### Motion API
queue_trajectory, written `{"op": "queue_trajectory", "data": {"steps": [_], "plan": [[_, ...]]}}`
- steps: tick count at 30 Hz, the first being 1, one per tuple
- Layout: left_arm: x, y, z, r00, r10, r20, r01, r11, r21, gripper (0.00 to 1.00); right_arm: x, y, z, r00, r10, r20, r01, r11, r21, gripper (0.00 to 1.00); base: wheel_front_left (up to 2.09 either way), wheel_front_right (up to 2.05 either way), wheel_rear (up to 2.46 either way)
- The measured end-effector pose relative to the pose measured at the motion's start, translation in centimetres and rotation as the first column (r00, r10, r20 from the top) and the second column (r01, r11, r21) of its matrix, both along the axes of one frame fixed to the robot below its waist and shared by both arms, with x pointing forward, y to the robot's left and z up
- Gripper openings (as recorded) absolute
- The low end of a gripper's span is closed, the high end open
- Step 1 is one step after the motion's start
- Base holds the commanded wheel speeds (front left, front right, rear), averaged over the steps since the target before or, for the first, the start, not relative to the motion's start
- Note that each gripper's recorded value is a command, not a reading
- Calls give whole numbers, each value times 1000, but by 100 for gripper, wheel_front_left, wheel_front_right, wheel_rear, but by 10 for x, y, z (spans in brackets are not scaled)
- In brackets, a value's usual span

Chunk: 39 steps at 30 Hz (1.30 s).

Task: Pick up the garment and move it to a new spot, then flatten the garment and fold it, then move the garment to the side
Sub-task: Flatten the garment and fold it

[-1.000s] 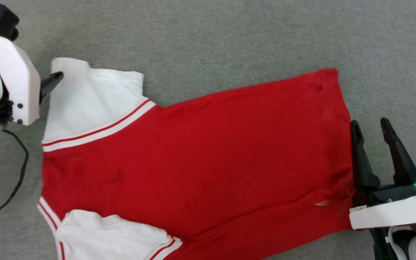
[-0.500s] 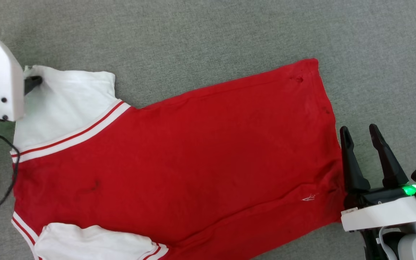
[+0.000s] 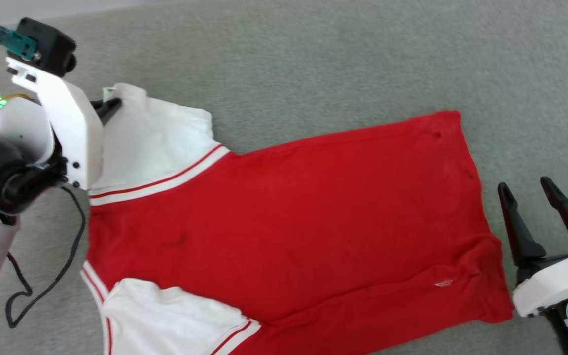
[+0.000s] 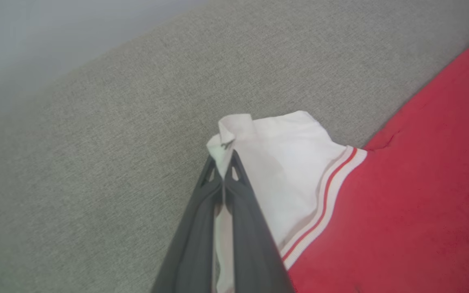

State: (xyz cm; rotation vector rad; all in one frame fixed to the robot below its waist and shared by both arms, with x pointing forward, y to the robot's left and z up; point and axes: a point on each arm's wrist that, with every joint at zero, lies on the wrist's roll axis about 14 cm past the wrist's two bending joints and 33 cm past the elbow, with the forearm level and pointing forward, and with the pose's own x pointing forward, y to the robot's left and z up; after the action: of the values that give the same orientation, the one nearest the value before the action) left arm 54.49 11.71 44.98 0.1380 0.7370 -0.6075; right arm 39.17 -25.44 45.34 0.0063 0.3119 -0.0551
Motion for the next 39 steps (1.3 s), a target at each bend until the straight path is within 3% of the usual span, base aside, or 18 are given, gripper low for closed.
{"op": "queue_trajectory", "data": {"steps": [8,11,16,18,19,24,29,36,37,38,39], "plan": [[-35,-5,44,989,-72,126,75,997,-22,0,14,0,1,960,149,-238,-183,975,-127,100,0,0,0],[-53,-5,57,980,-104,172,109,994,-22,0,30,5,1,907,199,-372,-262,956,-128,100,0,0,0],[-73,-7,58,977,-129,169,137,990,-34,0,51,6,1,854,214,-473,-318,936,-150,100,0,0,0],[-79,-5,58,974,-138,181,147,989,-32,0,63,8,-10,801,215,-558,-352,924,-149,100,0,0,0],[-79,-5,58,974,-138,181,147,989,-32,0,63,8,-10,801,215,-558,-352,924,-149,100,0,0,0],[-88,-4,49,975,-139,175,149,988,-44,0,86,19,-32,719,220,-659,-405,904,-140,100,0,0,0],[-94,4,38,981,-117,156,125,991,-49,0,94,25,-76,602,191,-776,-452,882,-133,100,0,0,0],[-96,10,33,981,-94,167,103,994,-42,0,99,33,-98,548,194,-814,-504,853,-137,100,0,0,0],[-97,11,31,982,-93,166,100,994,-38,0,98,34,-100,541,196,-818,-504,854,-129,85,0,0,0],[-98,11,28,983,-92,161,99,994,-41,0,98,34,-101,536,198,-821,-502,857,-120,25,0,0,0],[-99,10,27,983,-89,159,98,994,-46,0,97,35,-102,533,201,-822,-502,857,-116,0,0,0,0]]}}
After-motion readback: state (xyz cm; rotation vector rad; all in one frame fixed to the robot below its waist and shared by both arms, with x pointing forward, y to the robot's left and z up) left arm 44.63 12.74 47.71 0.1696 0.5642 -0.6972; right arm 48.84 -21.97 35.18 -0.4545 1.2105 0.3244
